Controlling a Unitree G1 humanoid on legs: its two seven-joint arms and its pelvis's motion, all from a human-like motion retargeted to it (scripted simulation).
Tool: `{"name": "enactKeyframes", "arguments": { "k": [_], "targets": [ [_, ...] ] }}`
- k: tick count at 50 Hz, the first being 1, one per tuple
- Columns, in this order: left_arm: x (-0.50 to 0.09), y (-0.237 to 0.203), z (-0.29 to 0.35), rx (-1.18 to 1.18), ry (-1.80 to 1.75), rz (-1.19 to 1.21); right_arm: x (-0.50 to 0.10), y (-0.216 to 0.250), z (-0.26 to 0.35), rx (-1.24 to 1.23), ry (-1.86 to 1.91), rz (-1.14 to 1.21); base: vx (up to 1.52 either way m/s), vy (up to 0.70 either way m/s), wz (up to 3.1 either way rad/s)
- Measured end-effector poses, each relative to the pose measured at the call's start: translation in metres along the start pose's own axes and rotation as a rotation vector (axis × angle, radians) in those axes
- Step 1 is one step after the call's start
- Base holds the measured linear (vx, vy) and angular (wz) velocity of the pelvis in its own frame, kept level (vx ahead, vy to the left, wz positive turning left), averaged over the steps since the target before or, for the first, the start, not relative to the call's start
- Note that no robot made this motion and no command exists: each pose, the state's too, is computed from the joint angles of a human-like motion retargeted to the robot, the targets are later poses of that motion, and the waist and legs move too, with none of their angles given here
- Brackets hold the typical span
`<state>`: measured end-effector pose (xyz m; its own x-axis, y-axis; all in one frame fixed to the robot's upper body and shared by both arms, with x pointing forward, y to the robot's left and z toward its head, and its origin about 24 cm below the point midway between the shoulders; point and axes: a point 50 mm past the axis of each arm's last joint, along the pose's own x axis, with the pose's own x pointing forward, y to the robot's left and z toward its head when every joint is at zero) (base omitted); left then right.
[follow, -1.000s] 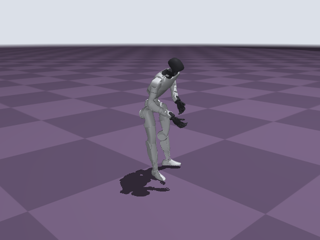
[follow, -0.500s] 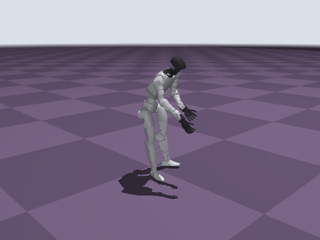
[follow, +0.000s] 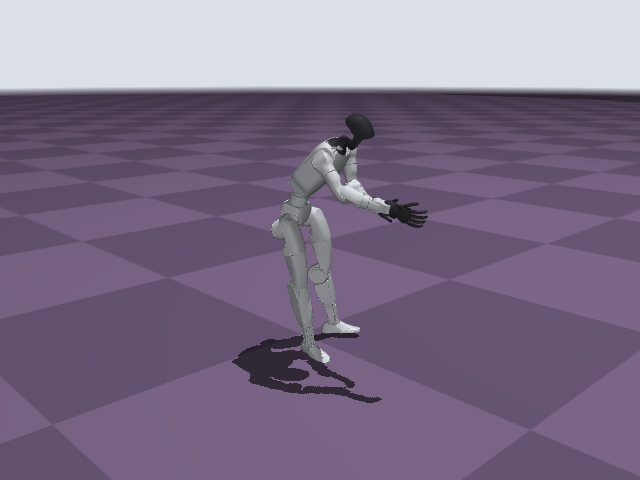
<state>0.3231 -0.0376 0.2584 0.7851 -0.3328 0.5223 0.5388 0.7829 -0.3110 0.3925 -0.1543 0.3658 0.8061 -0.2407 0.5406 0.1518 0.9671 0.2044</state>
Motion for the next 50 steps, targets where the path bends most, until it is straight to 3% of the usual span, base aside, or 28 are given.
{"name": "enactKeyframes", "arguments": {
  "k": [4, 9, 13, 16, 21, 24, 31, 36, 40, 44, 50],
  "targets": [
    [0.031, 0.002, -0.012, 0.189, 0.099, 0.055, 0.019, -0.029, -0.006, -0.191, 0.096, -0.122, -0.07, 0.08, 0.08],
    [-0.013, 0.043, -0.054, 0.143, 0.219, 0.105, -0.032, -0.031, -0.104, -0.42, 0.291, 0.016, 0.09, 0.08, 0.06],
    [-0.104, 0.088, -0.087, 0.016, 0.326, 0.237, -0.13, -0.024, -0.19, -0.291, 0.547, 0.17, 0.17, 0.11, 0.08],
    [-0.175, 0.113, -0.093, -0.047, 0.407, 0.334, -0.192, -0.016, -0.22, -0.148, 0.699, 0.197, 0.11, 0.13, 0.09],
    [-0.23, 0.12, -0.07, -0.087, 0.411, 0.332, -0.205, 0.008, -0.205, -0.037, 0.643, 0.229, 0.0, 0.12, 0.06],
    [-0.208, 0.111, -0.045, -0.072, 0.26, 0.301, -0.169, 0.035, -0.163, 0.019, 0.449, 0.265, -0.09, 0.1, 0.02],
    [-0.065, 0.079, 0.032, -0.051, -0.194, 0.172, -0.069, 0.1, -0.018, 0.002, -0.074, 0.354, -0.11, 0.09, 0.04],
    [0.029, 0.05, 0.058, 0.125, -0.181, 0.185, -0.006, 0.086, 0.036, -0.157, -0.09, 0.232, -0.07, 0.07, 0.11],
    [0.054, 0.041, 0.035, 0.339, -0.01, 0.194, 0.015, 0.044, 0.017, -0.222, 0.055, 0.06, -0.02, 0.07, 0.36],
    [0.042, 0.038, 0.004, 0.377, 0.102, 0.094, 0.003, 0.027, -0.028, -0.154, 0.174, -0.008, 0.09, 0.1, -0.21],
    [-0.069, 0.086, -0.06, 0.17, 0.253, 0.152, -0.11, 0.027, -0.159, 0.027, 0.507, 0.147, 0.13, 0.14, 0.26]
  ]
}}
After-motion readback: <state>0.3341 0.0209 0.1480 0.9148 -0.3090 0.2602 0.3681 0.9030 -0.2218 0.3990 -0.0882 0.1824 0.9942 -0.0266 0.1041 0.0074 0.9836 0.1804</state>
